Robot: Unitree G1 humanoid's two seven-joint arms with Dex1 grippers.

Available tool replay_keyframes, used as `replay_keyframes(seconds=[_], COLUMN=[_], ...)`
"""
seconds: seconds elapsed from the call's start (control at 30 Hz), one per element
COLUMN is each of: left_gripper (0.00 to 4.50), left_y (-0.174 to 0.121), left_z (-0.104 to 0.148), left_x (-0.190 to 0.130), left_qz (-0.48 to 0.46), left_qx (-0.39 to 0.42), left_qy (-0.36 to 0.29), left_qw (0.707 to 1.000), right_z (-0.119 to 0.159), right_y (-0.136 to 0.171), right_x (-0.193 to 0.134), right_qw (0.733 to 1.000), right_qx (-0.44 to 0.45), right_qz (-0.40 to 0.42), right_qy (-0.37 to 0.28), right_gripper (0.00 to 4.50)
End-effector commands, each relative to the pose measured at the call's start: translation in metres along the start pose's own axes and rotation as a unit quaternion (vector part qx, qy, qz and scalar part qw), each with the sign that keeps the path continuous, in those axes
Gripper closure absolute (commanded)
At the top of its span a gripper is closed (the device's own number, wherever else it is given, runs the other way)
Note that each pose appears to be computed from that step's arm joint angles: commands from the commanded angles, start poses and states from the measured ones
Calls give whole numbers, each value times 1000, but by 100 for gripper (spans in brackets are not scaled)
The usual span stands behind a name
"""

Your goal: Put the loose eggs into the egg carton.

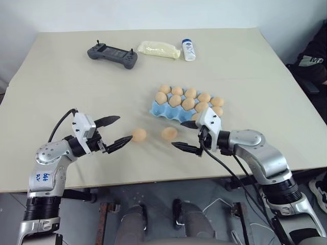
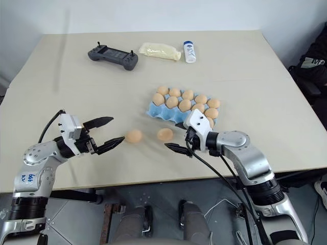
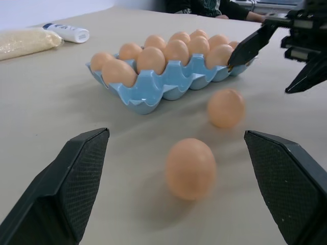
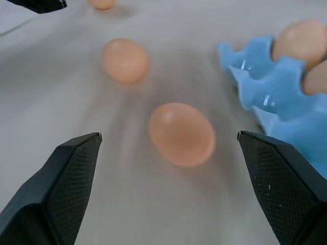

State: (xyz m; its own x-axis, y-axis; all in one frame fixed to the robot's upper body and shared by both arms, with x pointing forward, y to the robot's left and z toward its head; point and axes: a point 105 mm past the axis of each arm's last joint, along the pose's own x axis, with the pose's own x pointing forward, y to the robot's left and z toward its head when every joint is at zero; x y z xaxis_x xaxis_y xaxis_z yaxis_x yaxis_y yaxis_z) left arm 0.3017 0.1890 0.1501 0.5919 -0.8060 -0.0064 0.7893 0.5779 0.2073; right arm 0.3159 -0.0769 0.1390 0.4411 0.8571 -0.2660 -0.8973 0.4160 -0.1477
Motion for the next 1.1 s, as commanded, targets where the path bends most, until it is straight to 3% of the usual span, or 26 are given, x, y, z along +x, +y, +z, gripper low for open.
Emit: replay_keyframes(seconds=[0.03, 1.1], left_gripper=[0, 0], left_y=[-2, -3], left_z=[12, 12], left_x=[-3, -3], left_qz=[7, 20], left_qx=[18, 18], left_qy=[-16, -21], left_qw=[1000, 999], right_z=[11, 7], right_y=[1, -2], right_x=[7, 62], right_qw=[1000, 999], right_qx=[-23, -35], right_qz=[12, 25], right_qy=[-16, -5], right_gripper=[4, 4])
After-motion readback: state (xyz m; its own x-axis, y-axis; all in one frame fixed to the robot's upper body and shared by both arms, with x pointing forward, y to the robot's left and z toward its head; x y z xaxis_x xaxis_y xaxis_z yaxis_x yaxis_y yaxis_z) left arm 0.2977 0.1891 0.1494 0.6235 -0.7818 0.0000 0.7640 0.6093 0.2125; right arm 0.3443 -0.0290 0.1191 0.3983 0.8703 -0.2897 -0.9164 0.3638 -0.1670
